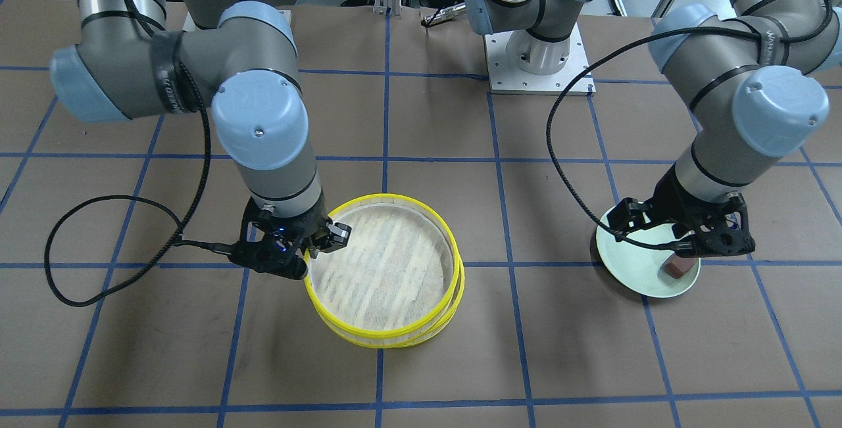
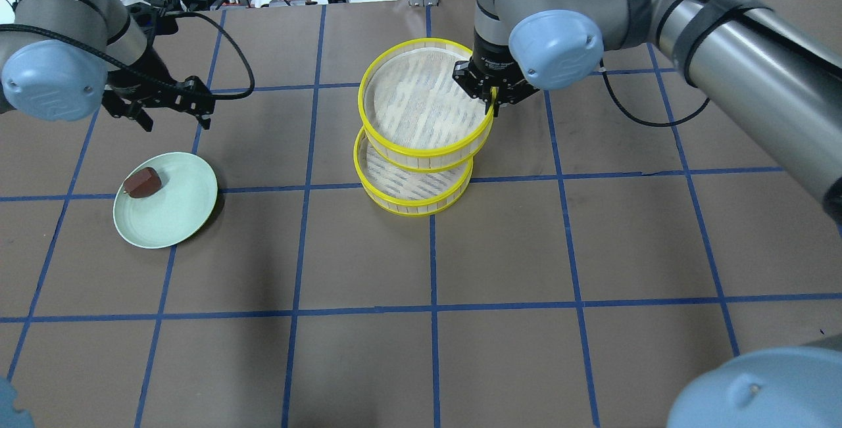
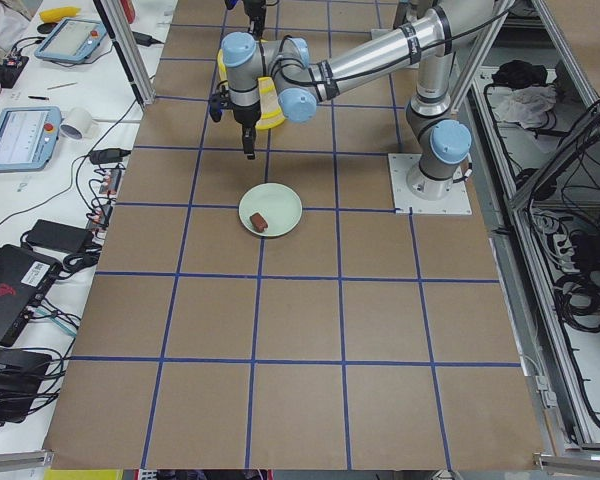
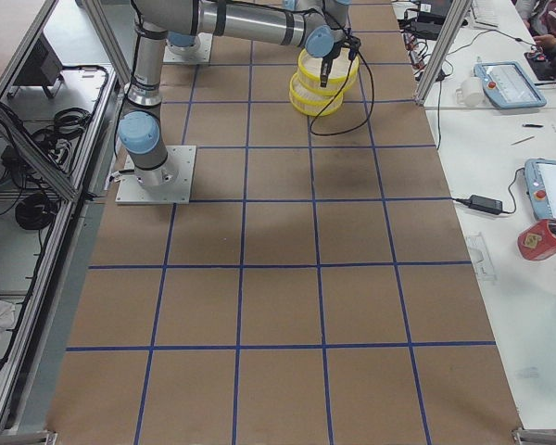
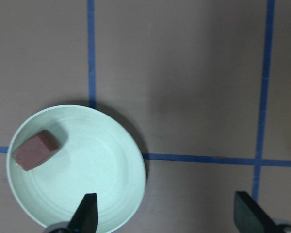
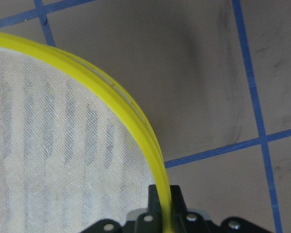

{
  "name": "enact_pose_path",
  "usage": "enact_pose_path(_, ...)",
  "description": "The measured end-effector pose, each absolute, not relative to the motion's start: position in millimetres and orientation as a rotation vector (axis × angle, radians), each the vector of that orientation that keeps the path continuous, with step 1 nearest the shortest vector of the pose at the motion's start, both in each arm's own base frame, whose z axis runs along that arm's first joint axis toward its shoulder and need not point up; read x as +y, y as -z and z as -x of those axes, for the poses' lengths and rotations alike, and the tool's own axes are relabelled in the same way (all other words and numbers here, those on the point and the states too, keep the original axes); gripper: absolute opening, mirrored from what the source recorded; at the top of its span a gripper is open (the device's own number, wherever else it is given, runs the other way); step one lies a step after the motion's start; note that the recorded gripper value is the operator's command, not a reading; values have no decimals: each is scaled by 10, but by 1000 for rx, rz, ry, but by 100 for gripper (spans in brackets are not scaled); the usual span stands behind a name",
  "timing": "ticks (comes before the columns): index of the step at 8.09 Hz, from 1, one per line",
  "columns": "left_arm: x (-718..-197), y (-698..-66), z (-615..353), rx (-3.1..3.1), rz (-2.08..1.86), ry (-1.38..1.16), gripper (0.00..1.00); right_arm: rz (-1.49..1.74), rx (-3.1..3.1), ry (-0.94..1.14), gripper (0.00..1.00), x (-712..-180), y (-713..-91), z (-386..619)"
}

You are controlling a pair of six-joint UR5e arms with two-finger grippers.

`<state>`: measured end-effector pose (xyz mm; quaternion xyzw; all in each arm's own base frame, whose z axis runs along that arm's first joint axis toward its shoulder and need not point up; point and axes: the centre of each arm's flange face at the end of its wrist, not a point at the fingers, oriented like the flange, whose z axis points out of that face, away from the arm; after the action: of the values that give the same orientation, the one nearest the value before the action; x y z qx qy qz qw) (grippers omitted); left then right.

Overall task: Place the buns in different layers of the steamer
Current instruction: 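Set the top tier on the lower tier with the right while the left returns, then grasp the brown bun on the plate with the left gripper and lift it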

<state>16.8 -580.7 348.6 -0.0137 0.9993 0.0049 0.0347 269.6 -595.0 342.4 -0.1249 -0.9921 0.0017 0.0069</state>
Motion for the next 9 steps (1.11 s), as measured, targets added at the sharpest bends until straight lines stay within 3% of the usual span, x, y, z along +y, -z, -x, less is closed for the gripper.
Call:
enact_pose_path(4, -5661, -3143, -928, 3040, -114, -159, 100, 333, -3093, 60, 14, -5905, -3030, -2957)
enact_pose_path(9, -5864, -2484, -1313, 2997, -360, -232, 100, 304, -3089, 90, 14, -5898, -2901, -2967)
